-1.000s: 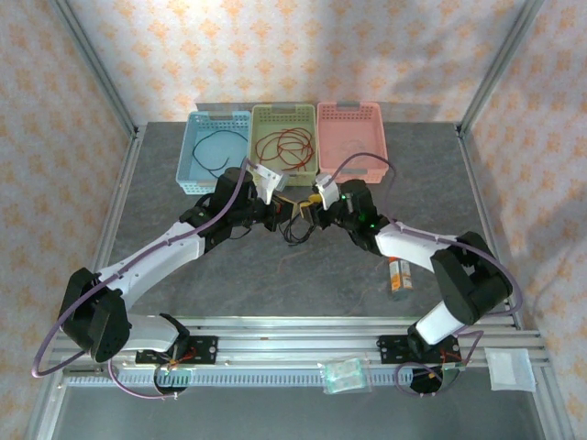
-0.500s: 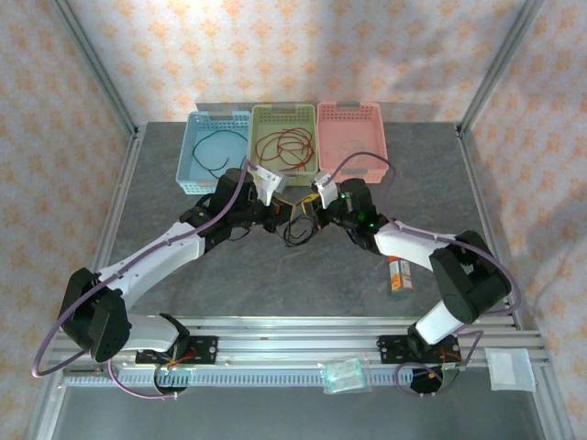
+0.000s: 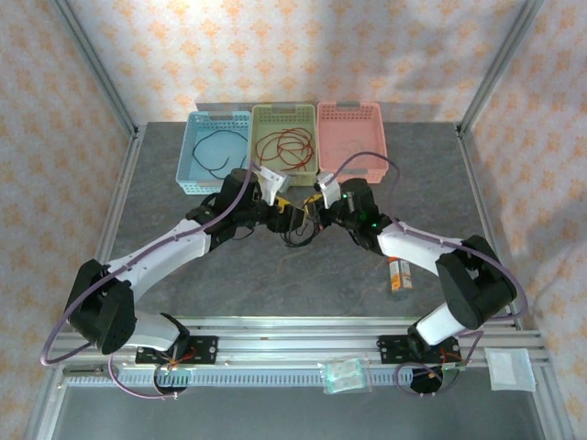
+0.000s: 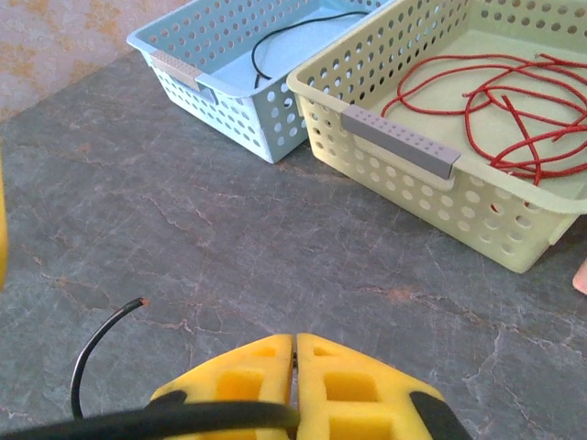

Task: Untangle the cables

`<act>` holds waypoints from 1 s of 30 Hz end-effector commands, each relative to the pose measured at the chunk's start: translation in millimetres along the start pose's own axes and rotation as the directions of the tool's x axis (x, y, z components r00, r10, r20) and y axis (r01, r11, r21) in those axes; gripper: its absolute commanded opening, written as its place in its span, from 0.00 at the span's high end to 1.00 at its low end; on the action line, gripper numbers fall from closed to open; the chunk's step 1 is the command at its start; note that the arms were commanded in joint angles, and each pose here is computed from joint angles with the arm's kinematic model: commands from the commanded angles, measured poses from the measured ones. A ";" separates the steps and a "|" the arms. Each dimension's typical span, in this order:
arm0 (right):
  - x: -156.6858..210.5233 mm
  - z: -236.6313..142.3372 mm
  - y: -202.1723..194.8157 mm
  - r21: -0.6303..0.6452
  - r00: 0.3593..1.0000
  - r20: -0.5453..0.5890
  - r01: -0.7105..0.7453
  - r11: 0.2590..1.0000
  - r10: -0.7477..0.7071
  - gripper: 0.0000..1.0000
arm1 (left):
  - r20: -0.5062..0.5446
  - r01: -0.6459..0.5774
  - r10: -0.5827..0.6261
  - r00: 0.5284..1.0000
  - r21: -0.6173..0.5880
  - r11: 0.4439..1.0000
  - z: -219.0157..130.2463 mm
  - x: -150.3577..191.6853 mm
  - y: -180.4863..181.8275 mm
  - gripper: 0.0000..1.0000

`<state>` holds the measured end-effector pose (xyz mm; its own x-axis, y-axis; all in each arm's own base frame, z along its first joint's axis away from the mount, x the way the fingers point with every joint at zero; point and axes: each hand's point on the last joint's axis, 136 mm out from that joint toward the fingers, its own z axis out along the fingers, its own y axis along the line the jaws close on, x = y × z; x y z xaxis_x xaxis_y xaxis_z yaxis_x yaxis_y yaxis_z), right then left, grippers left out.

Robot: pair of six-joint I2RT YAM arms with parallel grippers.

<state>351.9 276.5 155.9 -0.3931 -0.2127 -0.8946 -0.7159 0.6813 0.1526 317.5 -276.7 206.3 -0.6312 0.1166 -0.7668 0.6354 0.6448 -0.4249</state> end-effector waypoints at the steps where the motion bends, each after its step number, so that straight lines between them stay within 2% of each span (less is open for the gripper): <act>1: -18.0 -4.4 -3.5 0.028 0.999 0.032 -0.016 0.999 0.015 1.00 | 0.027 -0.017 0.015 1.000 0.088 0.996 4.8 -3.5 -19.8 0.29; 3: -18.9 -5.1 -2.9 0.025 0.999 0.035 -0.018 1.000 0.017 1.00 | 0.023 -0.013 0.011 1.000 0.086 0.996 7.6 0.6 -19.8 0.30; 8: -24.2 -8.1 -0.6 0.017 0.998 0.050 -0.025 1.000 0.024 1.00 | -0.006 0.005 -0.005 1.000 0.035 0.999 15.8 11.6 -6.4 0.59; 14: -24.5 -11.9 0.2 0.018 0.998 0.055 -0.038 0.999 0.037 1.00 | -0.008 0.009 -0.009 1.000 -0.006 1.000 19.2 10.8 1.2 0.83; 18: -19.8 -12.1 -6.9 0.051 0.992 0.079 -0.104 0.993 0.100 0.95 | 0.015 -0.001 0.000 1.000 0.041 0.999 14.0 -1.2 -12.3 0.98; 19: -19.7 -11.9 -7.3 0.050 0.989 0.091 -0.124 0.991 0.119 0.92 | 0.025 -0.006 0.004 1.000 0.065 0.998 11.5 -5.2 -19.0 1.00; 23: -18.8 -8.3 -1.9 0.001 0.976 0.113 -0.187 0.982 0.186 0.66 | 0.060 -0.022 0.016 0.998 0.108 0.994 0.3 -18.1 -35.1 1.00; 24: -16.5 -6.1 -2.4 -0.001 0.974 0.109 -0.200 0.980 0.199 0.62 | 0.067 -0.025 0.018 0.998 0.107 0.994 -2.5 -21.2 -36.8 1.00; 26: -9.9 -2.1 -5.4 0.008 0.969 0.100 -0.227 0.974 0.225 0.58 | 0.081 -0.033 0.024 0.996 0.108 0.994 -8.1 -27.7 -41.1 1.00; 30: 3.1 3.0 -11.0 0.033 0.963 0.080 -0.259 0.965 0.256 0.58 | 0.115 -0.054 0.041 0.993 0.107 0.993 -21.4 -42.0 -49.5 1.00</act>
<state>357.0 273.4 157.3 -0.4992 -0.0190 -0.8663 -0.6054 0.7229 0.3330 308.7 -295.1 229.0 -0.6031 0.0922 -0.7923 0.6746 0.5890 -0.4450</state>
